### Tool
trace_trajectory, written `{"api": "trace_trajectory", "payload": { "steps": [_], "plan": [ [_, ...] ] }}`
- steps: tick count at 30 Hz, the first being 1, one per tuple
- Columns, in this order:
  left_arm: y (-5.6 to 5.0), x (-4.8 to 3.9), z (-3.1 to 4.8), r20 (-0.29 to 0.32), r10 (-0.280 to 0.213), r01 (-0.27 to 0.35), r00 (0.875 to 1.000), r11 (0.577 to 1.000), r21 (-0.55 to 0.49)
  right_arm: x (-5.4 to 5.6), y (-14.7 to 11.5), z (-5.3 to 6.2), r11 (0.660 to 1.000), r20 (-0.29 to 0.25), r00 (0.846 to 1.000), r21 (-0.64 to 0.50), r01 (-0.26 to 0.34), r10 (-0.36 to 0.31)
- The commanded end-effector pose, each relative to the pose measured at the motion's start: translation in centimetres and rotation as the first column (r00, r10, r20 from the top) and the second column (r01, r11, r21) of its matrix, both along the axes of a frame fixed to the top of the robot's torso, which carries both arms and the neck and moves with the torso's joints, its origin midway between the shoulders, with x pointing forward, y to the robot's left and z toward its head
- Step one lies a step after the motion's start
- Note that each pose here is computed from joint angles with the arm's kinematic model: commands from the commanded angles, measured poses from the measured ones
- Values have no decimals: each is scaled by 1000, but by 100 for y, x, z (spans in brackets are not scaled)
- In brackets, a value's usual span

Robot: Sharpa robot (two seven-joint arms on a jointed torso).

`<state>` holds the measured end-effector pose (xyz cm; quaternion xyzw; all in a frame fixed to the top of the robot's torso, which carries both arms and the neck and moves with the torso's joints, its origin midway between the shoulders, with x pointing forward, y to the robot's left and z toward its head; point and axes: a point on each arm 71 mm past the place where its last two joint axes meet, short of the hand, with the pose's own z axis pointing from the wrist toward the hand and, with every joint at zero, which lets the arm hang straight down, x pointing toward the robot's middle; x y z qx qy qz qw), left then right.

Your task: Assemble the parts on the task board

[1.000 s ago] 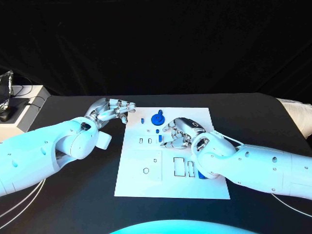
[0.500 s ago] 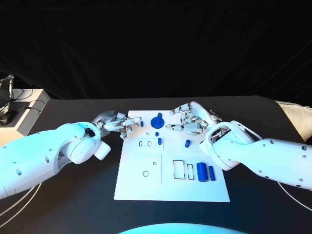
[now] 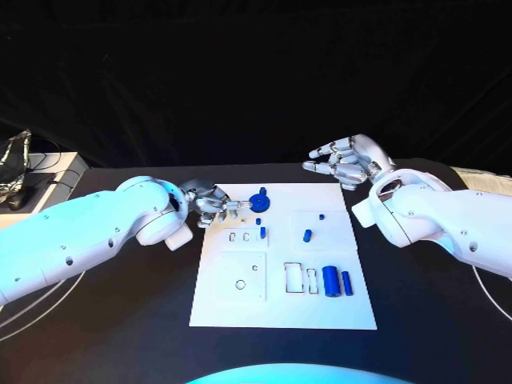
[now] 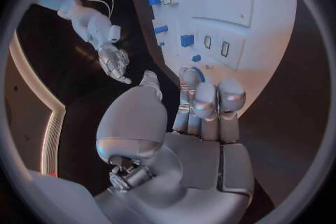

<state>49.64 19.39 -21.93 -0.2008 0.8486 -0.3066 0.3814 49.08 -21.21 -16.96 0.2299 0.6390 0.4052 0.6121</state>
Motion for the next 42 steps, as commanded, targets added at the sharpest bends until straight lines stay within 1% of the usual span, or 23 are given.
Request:
{"api": "trace_trajectory", "payload": {
  "steps": [1, 2, 3, 4, 8, 16, 20, 30, 35, 42],
  "plan": [
    [-54, 25, -11, -61, -39, 49, 997, 983, 177, 40, -26, -23, 998, -58, 998, 58, -20, 24],
    [-103, 41, -6, -71, -46, 60, 996, 978, 198, 59, -45, -25, 998, -63, 998, 57, -15, 19],
    [-116, 45, -5, -74, -48, 62, 996, 977, 204, 64, -49, -26, 998, -65, 998, 56, -14, 17],
    [-165, 59, -5, -86, -55, 73, 995, 972, 223, 80, -63, -30, 999, -71, 997, 54, -10, 14],
    [-255, 86, -21, -112, -64, 91, 992, 962, 256, 109, -84, -37, 999, -77, 997, 47, -3, 7],
    [-481, 128, -60, -149, -87, 128, 985, 949, 289, 144, -113, -48, 1000, -81, 997, 31, 7, -4],
    [-567, 143, -80, -167, -100, 147, 981, 943, 299, 153, -109, -53, 1000, -84, 996, 22, 6, -4],
    [-713, 164, -142, -213, -127, 188, 969, 935, 299, 170, -91, -60, 1000, -89, 996, 5, 6, -6],
    [-738, 174, -162, -227, -135, 202, 965, 931, 304, 172, -85, -60, 1000, -90, 996, 2, 5, -5],
    [-759, 187, -179, -234, -139, 209, 962, 929, 306, 172, -73, -60, 1000, -90, 996, 1, 1, -1]
  ]
}}
